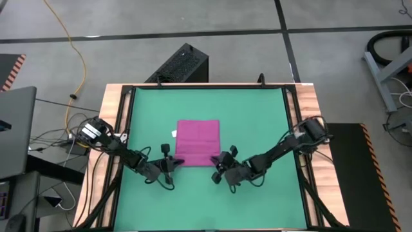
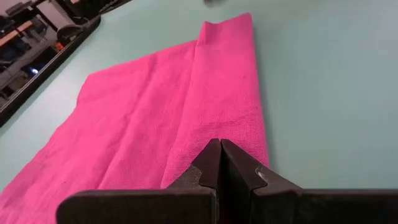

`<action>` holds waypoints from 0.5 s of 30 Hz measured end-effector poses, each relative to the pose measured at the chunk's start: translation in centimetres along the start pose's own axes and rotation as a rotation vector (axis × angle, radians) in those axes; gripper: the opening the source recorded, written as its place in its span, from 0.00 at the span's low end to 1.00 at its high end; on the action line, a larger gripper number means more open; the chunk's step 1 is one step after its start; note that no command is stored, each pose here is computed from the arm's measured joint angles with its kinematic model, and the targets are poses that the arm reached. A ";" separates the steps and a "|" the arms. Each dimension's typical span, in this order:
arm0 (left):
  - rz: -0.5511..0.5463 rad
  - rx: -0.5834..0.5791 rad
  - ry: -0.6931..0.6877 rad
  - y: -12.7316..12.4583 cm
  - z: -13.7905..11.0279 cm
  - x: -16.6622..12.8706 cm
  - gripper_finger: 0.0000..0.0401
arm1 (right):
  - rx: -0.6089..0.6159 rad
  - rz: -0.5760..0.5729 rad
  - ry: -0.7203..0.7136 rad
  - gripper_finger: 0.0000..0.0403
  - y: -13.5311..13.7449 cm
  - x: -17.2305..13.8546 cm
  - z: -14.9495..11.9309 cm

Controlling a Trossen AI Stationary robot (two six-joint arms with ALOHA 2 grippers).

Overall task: Roll towel into tight, uniform cylinder
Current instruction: Roll the pink towel

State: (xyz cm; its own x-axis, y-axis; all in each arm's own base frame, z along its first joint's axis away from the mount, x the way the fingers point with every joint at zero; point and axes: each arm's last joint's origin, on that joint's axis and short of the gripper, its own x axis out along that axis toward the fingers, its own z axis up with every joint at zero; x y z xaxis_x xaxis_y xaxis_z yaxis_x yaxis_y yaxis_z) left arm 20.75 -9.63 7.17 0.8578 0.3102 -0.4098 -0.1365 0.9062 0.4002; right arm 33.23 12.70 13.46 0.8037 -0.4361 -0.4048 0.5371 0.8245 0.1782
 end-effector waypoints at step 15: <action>-0.061 -0.051 0.059 0.7 -0.5 0.8 0.00 | -0.754 0.241 0.108 0.53 0.3 -2.7 1.7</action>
State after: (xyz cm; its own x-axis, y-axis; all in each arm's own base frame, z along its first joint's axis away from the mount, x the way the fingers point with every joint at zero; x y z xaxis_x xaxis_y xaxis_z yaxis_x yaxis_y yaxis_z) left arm 21.08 -8.61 6.71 0.8350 0.2691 -0.4799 -0.1115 0.9369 0.3313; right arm 31.68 13.53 16.08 0.8258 -0.2092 -0.5238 0.0028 0.9302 -0.3670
